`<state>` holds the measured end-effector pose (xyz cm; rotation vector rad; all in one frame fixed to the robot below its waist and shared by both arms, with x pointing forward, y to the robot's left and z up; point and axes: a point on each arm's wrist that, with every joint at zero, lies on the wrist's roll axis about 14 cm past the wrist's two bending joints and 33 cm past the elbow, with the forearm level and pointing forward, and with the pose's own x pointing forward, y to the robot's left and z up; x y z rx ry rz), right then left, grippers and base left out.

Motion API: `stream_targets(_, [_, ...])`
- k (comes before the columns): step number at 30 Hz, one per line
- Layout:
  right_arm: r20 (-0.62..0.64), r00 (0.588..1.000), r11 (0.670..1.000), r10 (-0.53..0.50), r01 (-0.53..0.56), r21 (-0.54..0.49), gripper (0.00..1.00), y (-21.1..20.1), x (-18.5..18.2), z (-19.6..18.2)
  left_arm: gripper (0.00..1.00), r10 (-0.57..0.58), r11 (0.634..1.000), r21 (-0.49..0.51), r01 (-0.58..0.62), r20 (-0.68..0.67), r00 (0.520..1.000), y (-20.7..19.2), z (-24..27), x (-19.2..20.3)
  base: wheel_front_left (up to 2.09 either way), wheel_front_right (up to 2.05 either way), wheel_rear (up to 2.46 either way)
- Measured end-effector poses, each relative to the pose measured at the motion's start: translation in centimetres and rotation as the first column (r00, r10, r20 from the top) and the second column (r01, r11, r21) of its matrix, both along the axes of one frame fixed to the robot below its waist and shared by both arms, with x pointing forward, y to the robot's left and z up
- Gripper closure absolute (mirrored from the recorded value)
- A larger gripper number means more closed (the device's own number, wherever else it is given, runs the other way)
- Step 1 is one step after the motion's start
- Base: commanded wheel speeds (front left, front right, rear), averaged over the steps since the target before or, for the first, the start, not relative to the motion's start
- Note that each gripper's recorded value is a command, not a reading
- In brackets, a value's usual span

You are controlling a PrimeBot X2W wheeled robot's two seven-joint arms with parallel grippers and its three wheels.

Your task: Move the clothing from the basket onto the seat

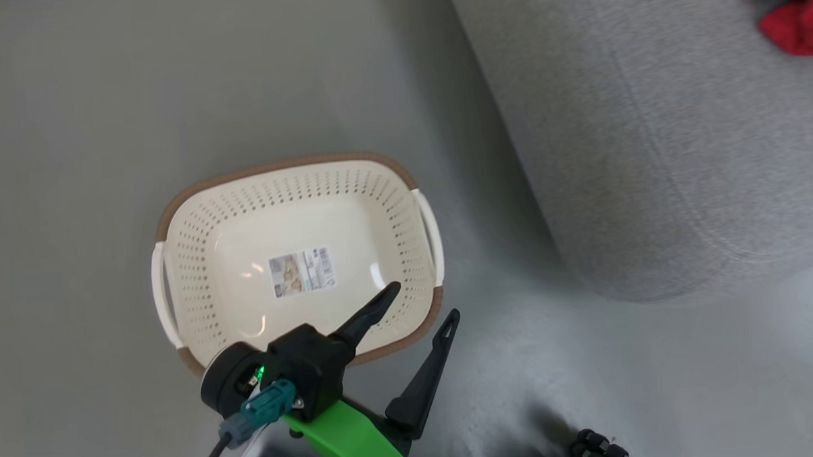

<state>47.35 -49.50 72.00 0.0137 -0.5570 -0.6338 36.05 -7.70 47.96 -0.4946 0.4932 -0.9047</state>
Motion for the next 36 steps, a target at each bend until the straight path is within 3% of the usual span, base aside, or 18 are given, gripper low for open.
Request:
stream_targets(4, [-0.05,0.998,0.999,-0.023,0.025,0.046,1.0,-0.7,2.5,-3.8,0.0,0.066,0.998,0.018,-0.065,-0.019,0.998,1.6,-1.3,1.5,0.0,0.0,0.0])
stream_targets(9, [-0.212,0.977,0.981,0.005,0.036,0.192,1.0,0.2,5.9,-14.5,0.0,0.144,0.988,0.055,-0.143,-0.016,0.989,3.4,-3.2,3.9,0.0,0.0,0.0])
stream_targets(15, [-0.348,0.92,0.929,0.182,-0.045,0.366,1.0,6.8,9.7,-26.8,0.0,0.193,0.978,0.084,-0.189,-0.039,0.98,4.6,-6.1,5.9,0.0,0.0,0.0])
stream_targets(16, [-0.358,0.91,0.922,0.21,-0.063,0.381,0.81,7.8,10.1,-28.0,0.0,0.203,0.976,0.087,-0.2,-0.037,0.978,4.8,-6.5,6.3,0.0,0.0,0.0])
stream_targets(17, [-0.37,0.901,0.919,0.227,-0.072,0.388,0.54,8.4,10.3,-29.0,0.0,0.212,0.974,0.089,-0.208,-0.038,0.976,4.9,-7.0,6.6,0.0,0.0,0.0])
stream_targets(18, [-0.376,0.895,0.917,0.239,-0.081,0.39,0.15,8.8,10.4,-29.6,0.0,0.218,0.972,0.092,-0.214,-0.038,0.975,5.0,-7.4,7.0,0.0,0.0,0.0])
stream_targets(19, [-0.383,0.891,0.92,0.243,-0.087,0.382,0.0,8.9,10.5,-29.7,0.0,0.224,0.971,0.089,-0.22,-0.036,0.974,5.0,-7.7,7.4,0.0,0.0,0.0])
stream_targets(27, [-0.397,0.882,0.951,0.253,-0.152,0.27,0.0,8.6,10.0,-26.9,0.0,0.252,0.967,0.032,-0.251,-0.015,0.968,4.2,-7.9,9.2,0.0,0.0,0.0])
stream_targets(36, [-0.304,0.897,0.947,0.322,-0.302,0.11,0.0,11.5,7.5,-18.9,0.0,0.381,0.924,-0.017,-0.381,0.082,0.921,6.4,-5.2,11.8,0.0,0.0,0.0])
